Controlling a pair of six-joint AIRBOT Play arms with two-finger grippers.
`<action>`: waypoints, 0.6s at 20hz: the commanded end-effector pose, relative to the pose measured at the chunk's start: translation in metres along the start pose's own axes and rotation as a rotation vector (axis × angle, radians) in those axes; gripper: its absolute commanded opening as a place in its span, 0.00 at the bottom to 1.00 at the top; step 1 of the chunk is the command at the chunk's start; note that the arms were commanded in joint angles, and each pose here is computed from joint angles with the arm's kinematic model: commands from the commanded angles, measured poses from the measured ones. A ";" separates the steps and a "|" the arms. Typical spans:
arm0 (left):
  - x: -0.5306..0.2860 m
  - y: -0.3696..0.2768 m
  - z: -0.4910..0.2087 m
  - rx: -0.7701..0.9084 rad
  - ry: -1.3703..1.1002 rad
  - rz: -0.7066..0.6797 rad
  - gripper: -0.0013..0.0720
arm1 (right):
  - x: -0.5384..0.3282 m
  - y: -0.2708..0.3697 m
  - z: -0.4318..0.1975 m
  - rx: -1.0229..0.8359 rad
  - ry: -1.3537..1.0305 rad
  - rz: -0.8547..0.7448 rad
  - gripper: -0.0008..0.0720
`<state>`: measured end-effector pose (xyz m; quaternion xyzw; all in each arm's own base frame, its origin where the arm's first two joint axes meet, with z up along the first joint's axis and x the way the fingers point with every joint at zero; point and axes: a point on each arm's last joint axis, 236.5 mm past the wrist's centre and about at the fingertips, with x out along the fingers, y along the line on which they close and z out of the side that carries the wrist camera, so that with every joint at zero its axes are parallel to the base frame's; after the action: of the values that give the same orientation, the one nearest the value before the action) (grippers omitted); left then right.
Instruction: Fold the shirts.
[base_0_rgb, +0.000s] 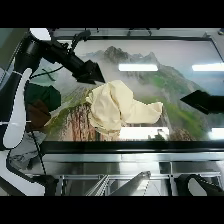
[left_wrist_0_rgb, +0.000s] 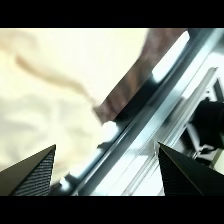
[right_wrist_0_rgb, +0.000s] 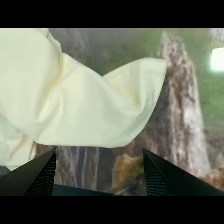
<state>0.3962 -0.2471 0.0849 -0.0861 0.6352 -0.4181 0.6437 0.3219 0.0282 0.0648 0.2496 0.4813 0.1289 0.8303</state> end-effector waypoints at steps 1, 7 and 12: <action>0.017 0.033 -0.063 -0.163 0.167 0.095 0.99 | 0.035 -0.027 -0.025 0.064 0.100 -0.002 0.79; 0.112 0.039 -0.173 -0.297 0.270 0.103 0.99 | 0.118 -0.051 -0.043 0.196 0.246 0.176 0.79; 0.172 0.063 -0.161 -0.304 0.146 0.168 0.99 | 0.171 -0.048 -0.075 0.227 0.380 0.226 0.78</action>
<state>0.2436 -0.2364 -0.0808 -0.0898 0.7650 -0.2852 0.5704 0.3403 0.0666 -0.0919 0.3550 0.5929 0.1925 0.6967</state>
